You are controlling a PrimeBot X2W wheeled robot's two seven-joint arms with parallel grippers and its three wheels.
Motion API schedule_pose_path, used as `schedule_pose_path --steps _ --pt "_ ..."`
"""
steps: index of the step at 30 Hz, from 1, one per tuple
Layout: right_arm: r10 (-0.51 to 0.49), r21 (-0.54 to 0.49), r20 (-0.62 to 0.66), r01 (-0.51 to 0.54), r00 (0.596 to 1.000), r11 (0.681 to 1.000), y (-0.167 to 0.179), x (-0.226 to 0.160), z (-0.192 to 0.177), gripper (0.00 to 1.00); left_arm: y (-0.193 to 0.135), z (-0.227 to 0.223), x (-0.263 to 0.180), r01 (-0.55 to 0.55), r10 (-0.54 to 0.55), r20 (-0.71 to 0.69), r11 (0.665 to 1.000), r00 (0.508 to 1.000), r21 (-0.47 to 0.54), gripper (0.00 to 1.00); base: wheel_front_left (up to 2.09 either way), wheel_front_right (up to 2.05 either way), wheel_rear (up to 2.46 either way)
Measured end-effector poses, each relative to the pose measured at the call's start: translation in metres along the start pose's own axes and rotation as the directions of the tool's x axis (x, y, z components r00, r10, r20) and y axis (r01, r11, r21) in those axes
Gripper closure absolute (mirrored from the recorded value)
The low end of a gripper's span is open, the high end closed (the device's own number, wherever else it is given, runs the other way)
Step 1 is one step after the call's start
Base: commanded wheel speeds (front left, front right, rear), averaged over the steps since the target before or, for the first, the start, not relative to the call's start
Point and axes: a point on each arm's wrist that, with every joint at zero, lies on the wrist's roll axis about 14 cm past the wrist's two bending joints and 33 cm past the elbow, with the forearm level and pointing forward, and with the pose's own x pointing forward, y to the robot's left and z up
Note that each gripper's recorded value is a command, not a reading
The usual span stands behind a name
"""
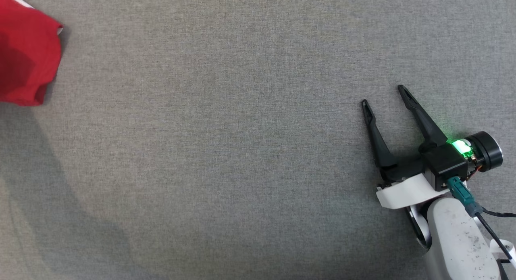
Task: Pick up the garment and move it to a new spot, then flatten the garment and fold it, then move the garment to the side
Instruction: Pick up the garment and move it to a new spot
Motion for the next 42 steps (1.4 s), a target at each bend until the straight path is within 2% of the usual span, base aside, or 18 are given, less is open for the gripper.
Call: schedule_pose_path --steps 10,18,24,27,31,35,38,42 --pt "0.004 0.011 0.008 -0.004 1.000 1.000 0.002 -0.002 0.009 0.00 0.017 0.014 -0.016 -0.023 0.023 0.059 1.000 0.998 -0.003 1.00 0.00 0.00 0.00" --pt "0.013 0.038 0.020 -0.014 1.000 0.999 0.010 -0.019 0.027 0.00 0.022 0.064 -0.047 0.011 -0.019 0.200 0.999 0.980 0.039 1.00 0.00 0.00 0.00" --pt "0.005 0.067 0.050 -0.008 0.999 0.998 0.014 -0.042 0.048 0.00 -0.001 0.118 -0.084 0.080 -0.115 0.339 0.990 0.934 0.115 1.00 0.00 0.00 0.00" --pt "-0.010 0.080 0.067 0.005 0.998 0.997 0.014 -0.058 0.059 0.00 -0.032 0.143 -0.109 0.149 -0.204 0.401 0.975 0.893 0.166 1.00 0.00 0.00 0.00" --pt "-0.039 0.088 0.090 0.031 0.995 0.996 0.010 -0.080 0.072 0.00 -0.079 0.179 -0.154 0.267 -0.337 0.495 0.941 0.801 0.209 1.00 0.00 0.00 0.00" --pt "-0.082 0.090 0.123 0.071 0.989 0.993 0.002 -0.103 0.085 0.00 -0.135 0.206 -0.206 0.404 -0.473 0.566 0.879 0.675 0.253 1.00 0.00 0.00 0.00" --pt "-0.124 0.086 0.141 0.113 0.982 0.990 -0.008 -0.120 0.091 0.00 -0.189 0.222 -0.249 0.534 -0.579 0.607 0.797 0.544 0.281 1.00 0.00 0.00 0.00" --pt "-0.196 0.092 0.161 0.183 0.967 0.979 -0.027 -0.140 0.097 0.00 -0.262 0.222 -0.302 0.698 -0.688 0.626 0.649 0.367 0.304 1.00 0.00 0.00 0.00"
